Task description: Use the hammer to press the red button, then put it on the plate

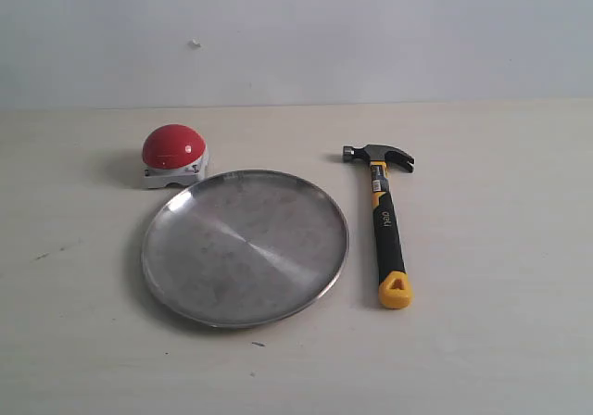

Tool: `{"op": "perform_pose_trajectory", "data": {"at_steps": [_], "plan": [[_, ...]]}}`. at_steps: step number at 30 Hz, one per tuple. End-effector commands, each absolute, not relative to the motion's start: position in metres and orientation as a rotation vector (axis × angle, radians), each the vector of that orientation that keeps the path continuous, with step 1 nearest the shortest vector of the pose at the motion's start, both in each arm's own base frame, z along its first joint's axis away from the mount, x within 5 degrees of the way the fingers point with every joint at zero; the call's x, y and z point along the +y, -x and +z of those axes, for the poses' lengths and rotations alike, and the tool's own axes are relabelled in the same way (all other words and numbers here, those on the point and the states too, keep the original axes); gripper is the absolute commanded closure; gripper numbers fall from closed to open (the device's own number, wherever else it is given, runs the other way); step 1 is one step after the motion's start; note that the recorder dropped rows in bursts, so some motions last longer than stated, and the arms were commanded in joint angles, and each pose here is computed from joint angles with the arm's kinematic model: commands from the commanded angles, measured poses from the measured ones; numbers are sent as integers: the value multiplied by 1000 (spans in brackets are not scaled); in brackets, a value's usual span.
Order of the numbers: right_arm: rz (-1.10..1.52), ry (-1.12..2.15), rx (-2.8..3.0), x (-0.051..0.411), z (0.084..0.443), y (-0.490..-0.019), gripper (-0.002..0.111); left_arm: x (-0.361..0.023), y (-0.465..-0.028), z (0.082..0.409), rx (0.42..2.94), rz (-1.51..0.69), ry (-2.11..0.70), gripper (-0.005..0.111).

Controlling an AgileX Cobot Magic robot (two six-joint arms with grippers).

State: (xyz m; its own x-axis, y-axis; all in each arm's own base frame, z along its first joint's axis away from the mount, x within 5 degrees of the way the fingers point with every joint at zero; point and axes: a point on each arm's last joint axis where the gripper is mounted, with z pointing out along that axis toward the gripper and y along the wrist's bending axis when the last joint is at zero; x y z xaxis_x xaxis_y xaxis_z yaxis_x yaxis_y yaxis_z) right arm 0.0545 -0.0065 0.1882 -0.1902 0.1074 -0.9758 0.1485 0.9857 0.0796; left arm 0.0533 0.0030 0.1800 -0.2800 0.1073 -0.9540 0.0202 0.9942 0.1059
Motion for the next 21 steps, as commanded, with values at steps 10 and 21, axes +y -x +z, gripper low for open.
{"op": "perform_pose_trajectory", "data": {"at_steps": [10,21], "plan": [[-46,-193,1755,-7,188,-54,108,3,-53,181,1844,86,-91,107],[-14,-230,1449,-9,215,-55,108,3,-53,181,1844,86,-91,107]]}}
